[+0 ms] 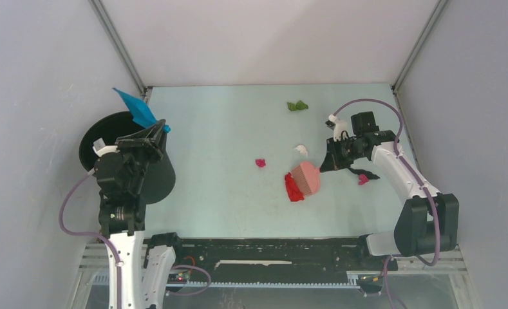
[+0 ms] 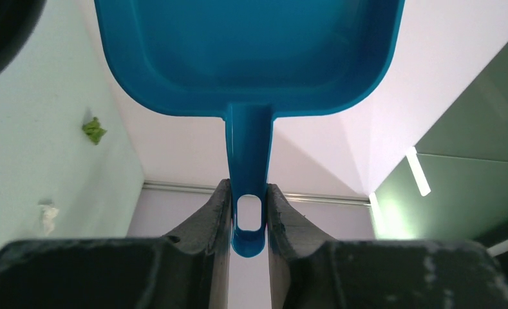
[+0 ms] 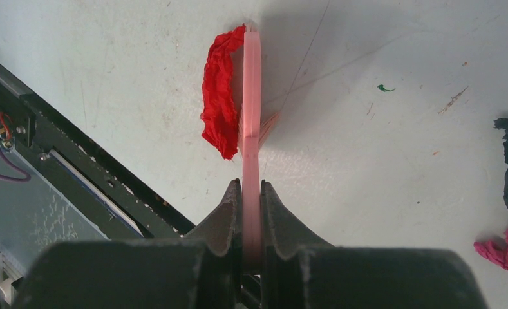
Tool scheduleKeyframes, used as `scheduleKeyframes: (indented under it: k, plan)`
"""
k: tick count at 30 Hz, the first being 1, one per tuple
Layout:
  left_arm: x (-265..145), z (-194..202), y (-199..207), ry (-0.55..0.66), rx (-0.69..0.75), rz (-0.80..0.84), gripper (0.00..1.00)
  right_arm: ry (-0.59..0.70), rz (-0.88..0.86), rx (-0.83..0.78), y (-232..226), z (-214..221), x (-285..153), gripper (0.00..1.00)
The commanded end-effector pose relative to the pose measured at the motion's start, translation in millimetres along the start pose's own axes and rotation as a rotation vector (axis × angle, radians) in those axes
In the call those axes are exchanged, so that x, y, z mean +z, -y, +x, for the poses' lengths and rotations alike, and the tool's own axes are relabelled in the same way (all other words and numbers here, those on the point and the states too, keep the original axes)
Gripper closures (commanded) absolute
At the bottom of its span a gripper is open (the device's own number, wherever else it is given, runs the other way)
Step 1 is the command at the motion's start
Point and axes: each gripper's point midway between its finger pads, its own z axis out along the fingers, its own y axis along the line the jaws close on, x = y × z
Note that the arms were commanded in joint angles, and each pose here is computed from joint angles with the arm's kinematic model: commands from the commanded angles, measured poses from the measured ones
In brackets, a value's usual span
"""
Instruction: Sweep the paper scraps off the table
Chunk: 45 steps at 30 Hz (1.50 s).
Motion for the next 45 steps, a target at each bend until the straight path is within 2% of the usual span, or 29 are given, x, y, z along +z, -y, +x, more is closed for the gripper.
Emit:
scheduleKeyframes:
  k: [1, 6, 16, 21, 23, 24, 27, 28, 31, 34, 41, 45]
  plan:
    - [1.7, 1.0, 8.7, -0.019, -0.097, 0.053, 1.00, 0.010, 0.015, -0.028, 6.5, -2.2, 1.4, 1.00]
    - [9.3, 10.4, 5.6, -0.112, -0.269, 0.089, 1.00, 0.010, 0.013, -0.028, 5.7, -2.0, 1.0, 1.00]
    - [6.5, 12.8, 10.5, -0.132, -0.303, 0.120, 1.00, 0.008, 0.010, -0.027, 5.6, -1.5, 1.0, 1.00]
    - [2.9, 15.1, 21.8, -0.140, -0.274, 0.152, 1.00, 0.006, 0.011, -0.027, 6.2, -0.9, 1.3, 1.00]
    - [1.9, 13.5, 25.8, -0.111, -0.197, 0.149, 1.00, 0.008, 0.011, -0.028, 6.0, -1.6, 0.9, 1.00]
    - [2.6, 9.7, 17.7, -0.071, -0.137, 0.091, 1.00, 0.006, 0.011, -0.027, 6.0, -1.1, 1.0, 1.00]
    - [-4.8, -7.7, 23.0, 0.073, 0.180, 0.001, 1.00, 0.008, 0.011, -0.030, 5.8, -1.4, 0.6, 1.00]
    - [-6.3, -11.8, 22.5, 0.099, 0.236, -0.015, 1.00, 0.008, 0.009, -0.028, 5.5, -1.2, 0.7, 1.00]
    - [-6.9, -16.2, 23.0, 0.118, 0.379, -0.022, 1.00, 0.004, 0.001, -0.028, 4.7, -0.7, 1.6, 1.00]
    - [-1.4, -14.3, 14.9, 0.079, 0.532, -0.053, 1.00, 0.008, 0.000, -0.028, 4.0, -1.0, 0.8, 1.00]
    - [23.3, 34.5, -30.9, -0.246, 1.033, -0.143, 1.00, 0.023, -0.005, -0.037, 2.1, -4.4, -0.6, 1.00]
    - [43.8, 79.0, -82.9, -0.547, 1.178, -0.224, 1.00, 0.037, -0.055, -0.052, -8.0, -5.7, -3.1, 1.00]
